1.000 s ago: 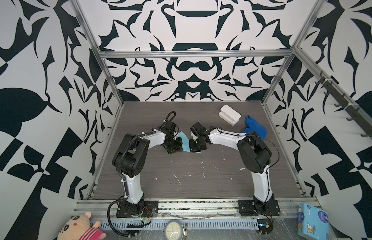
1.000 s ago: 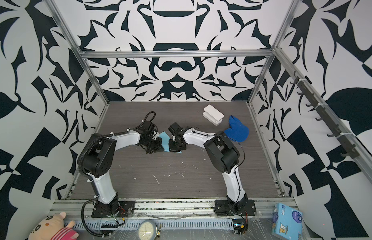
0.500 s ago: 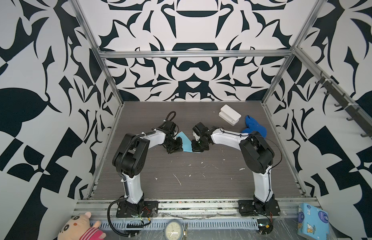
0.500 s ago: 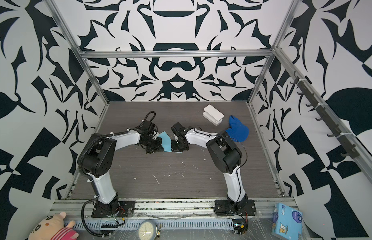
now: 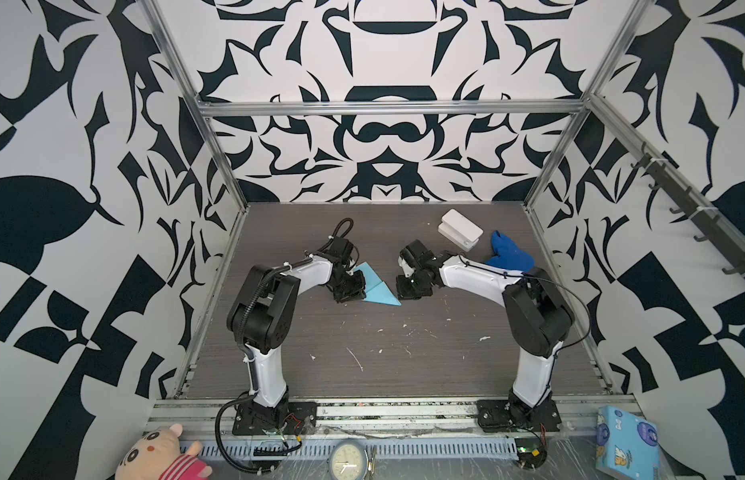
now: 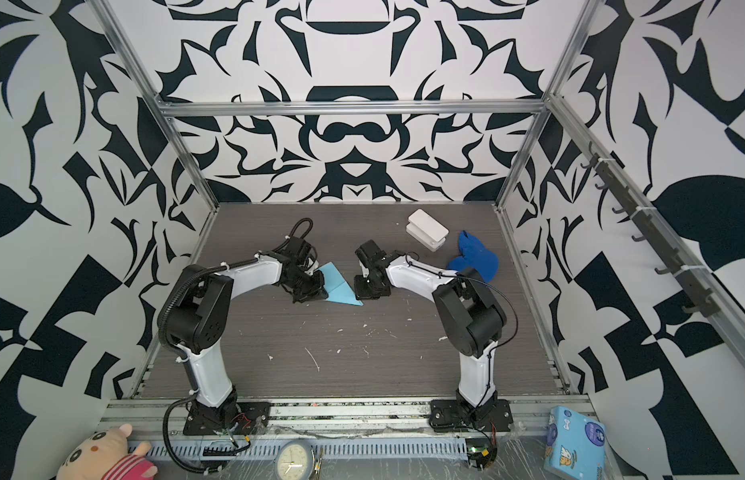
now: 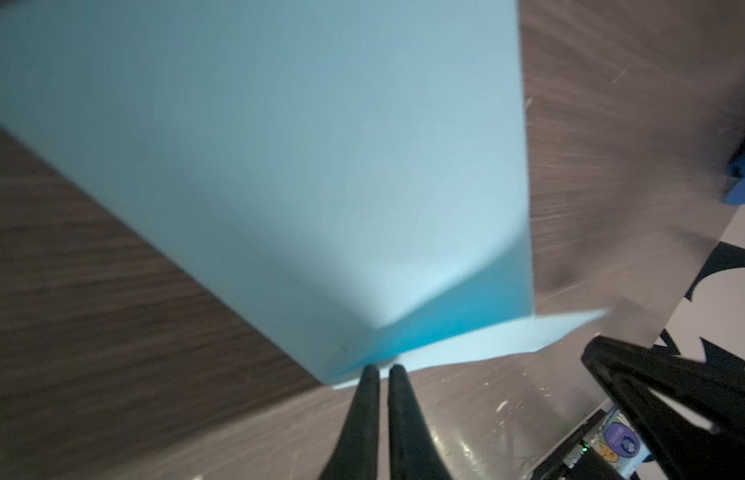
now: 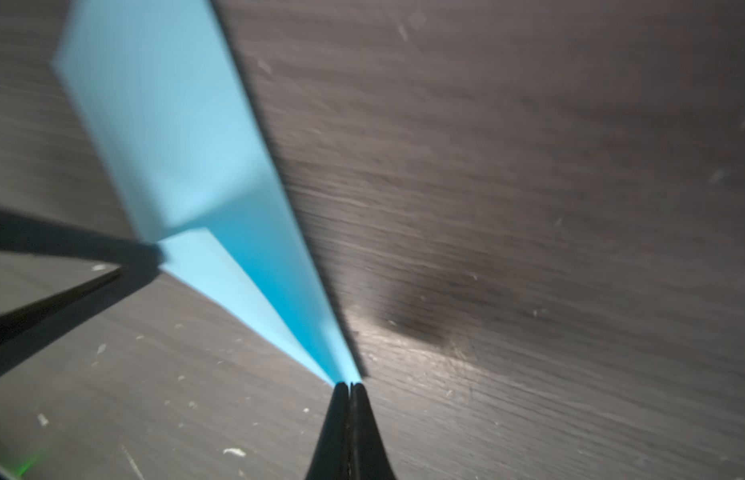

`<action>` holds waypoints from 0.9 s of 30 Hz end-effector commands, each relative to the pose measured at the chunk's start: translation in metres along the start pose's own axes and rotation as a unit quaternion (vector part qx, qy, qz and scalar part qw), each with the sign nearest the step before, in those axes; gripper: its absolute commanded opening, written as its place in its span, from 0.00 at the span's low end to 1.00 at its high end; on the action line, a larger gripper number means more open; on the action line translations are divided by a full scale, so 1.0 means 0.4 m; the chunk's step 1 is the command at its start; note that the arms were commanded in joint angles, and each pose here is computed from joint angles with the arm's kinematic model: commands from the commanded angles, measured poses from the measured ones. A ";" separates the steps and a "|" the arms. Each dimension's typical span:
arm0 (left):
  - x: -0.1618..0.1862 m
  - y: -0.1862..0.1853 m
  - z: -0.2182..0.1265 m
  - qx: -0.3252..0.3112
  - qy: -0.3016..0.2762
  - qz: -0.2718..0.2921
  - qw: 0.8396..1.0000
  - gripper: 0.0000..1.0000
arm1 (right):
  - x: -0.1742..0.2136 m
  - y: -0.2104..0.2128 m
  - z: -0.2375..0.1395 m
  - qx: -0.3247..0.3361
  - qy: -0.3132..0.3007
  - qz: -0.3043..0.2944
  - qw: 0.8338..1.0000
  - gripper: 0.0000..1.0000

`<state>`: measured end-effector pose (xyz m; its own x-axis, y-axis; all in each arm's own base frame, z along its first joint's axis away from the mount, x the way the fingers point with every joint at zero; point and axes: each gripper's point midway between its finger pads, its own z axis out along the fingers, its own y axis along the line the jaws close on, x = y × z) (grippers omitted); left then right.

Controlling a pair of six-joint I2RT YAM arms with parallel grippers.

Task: Fold a paper plane with a square sheet of paper (pick it up from the middle)
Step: 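Open both grippers and lift them off the folded paper, then move the right gripper onto the paper's folded point while the left gripper grips its edge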

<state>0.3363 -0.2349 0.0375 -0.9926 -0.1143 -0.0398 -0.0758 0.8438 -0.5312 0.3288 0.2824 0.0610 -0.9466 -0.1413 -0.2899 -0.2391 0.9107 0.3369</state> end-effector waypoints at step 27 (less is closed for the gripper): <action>-0.005 -0.019 -0.054 0.139 -0.117 -0.094 0.979 0.55 | -0.132 0.028 -0.169 -0.055 -0.294 -0.192 0.935 0.68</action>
<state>0.3271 -0.2234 0.0541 -0.9119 -0.4013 -0.0860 -0.2152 0.6460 -0.7324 0.3503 0.2664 0.1059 -0.6231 -0.2113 -0.7530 -0.5487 0.8043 0.2283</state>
